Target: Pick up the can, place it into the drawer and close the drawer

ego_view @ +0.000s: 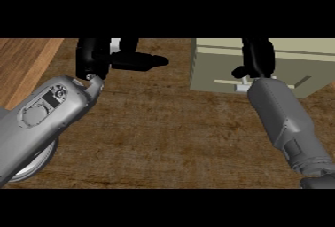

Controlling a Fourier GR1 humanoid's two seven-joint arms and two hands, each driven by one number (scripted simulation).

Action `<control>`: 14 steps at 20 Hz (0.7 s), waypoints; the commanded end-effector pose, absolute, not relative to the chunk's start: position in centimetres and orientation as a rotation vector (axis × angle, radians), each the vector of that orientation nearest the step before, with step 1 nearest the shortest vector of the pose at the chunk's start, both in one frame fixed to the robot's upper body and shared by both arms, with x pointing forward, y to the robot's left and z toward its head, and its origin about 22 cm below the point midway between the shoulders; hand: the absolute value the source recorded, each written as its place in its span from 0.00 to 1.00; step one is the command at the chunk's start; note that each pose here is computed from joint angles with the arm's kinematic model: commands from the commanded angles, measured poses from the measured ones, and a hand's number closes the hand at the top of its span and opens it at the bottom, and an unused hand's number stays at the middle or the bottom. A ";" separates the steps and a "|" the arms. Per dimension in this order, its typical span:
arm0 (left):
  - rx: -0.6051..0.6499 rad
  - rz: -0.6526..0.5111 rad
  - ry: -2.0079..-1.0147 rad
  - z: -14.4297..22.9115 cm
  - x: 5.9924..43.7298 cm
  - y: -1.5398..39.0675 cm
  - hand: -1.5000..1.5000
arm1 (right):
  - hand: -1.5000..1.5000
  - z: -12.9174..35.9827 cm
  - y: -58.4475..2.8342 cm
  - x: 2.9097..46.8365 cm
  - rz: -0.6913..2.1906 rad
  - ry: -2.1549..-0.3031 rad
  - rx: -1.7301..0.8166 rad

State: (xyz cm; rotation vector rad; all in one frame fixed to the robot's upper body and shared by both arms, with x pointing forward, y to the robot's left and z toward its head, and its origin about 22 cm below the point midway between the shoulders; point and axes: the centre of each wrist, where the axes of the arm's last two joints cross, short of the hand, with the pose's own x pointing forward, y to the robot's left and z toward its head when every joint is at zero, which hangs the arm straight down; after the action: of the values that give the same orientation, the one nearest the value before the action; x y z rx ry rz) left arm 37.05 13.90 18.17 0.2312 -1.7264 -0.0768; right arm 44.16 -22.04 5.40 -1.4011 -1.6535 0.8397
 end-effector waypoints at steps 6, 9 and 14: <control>0.219 -0.101 -1.724 16.2 35.8 15.0 0.00 | 0.00 8.6 -20.3 46.0 0.780 -1.676 -1.395; 0.213 -0.113 -1.742 16.3 35.4 15.0 0.00 | 0.00 9.3 -19.7 46.3 0.801 -1.695 -1.339; 0.247 -0.082 -1.726 16.2 35.5 15.8 0.00 | 0.00 9.7 -18.5 46.4 0.673 -1.847 -1.176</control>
State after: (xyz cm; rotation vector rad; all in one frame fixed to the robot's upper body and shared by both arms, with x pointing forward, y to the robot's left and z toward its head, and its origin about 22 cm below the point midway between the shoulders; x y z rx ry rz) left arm 35.67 15.38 16.74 0.2268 -1.7310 -0.0906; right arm 45.23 -21.81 6.71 -1.3093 -1.6853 0.8292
